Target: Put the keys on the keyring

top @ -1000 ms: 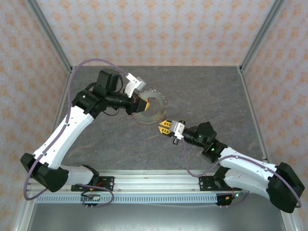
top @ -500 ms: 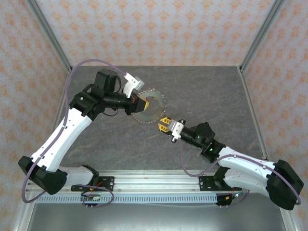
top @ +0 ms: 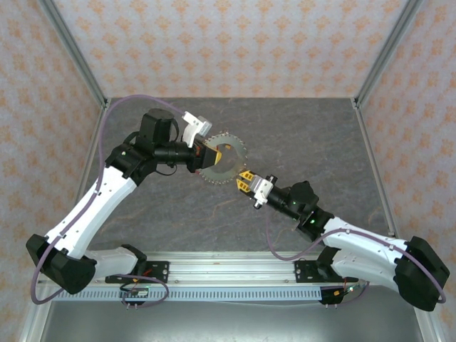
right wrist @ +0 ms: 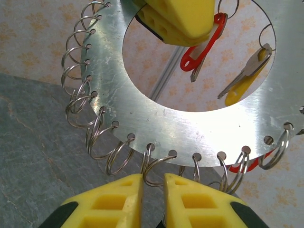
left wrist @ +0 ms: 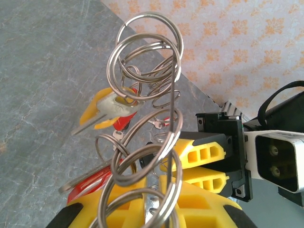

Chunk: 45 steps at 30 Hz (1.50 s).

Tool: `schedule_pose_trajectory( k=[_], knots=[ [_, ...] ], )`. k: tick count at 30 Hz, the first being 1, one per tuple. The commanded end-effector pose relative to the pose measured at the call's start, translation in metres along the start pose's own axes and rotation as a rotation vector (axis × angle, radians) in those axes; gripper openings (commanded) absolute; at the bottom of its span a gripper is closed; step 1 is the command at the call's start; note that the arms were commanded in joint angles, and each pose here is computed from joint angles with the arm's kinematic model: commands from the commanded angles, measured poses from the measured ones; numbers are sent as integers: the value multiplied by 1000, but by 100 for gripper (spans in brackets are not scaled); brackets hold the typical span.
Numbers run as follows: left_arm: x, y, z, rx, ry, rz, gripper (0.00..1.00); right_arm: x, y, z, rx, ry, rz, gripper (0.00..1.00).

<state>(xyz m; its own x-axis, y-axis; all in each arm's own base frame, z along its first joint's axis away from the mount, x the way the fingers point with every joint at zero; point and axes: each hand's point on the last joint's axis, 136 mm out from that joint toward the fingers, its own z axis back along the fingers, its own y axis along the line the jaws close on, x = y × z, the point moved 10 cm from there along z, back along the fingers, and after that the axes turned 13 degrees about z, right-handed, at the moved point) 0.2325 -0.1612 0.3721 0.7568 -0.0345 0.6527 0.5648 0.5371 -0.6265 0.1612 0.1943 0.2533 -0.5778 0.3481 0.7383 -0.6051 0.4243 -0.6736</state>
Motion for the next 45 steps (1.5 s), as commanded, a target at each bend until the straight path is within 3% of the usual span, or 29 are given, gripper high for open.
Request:
schedule_pose_trajectory(
  k=[1, 18, 35, 45],
  knots=[
    [9, -14, 13, -64, -75, -50, 0, 11, -12, -2, -62, -27, 37, 18],
    [8, -14, 13, -63, -72, -42, 0, 16, -17, -4, -86, -35, 64, 17],
    [9, -15, 14, -60, -73, -37, 0, 19, -14, -4, -44, -86, -9, 28],
    [10, -15, 14, -60, -78, -33, 0, 14, -13, -4, -65, -61, -13, 26]
  ],
)
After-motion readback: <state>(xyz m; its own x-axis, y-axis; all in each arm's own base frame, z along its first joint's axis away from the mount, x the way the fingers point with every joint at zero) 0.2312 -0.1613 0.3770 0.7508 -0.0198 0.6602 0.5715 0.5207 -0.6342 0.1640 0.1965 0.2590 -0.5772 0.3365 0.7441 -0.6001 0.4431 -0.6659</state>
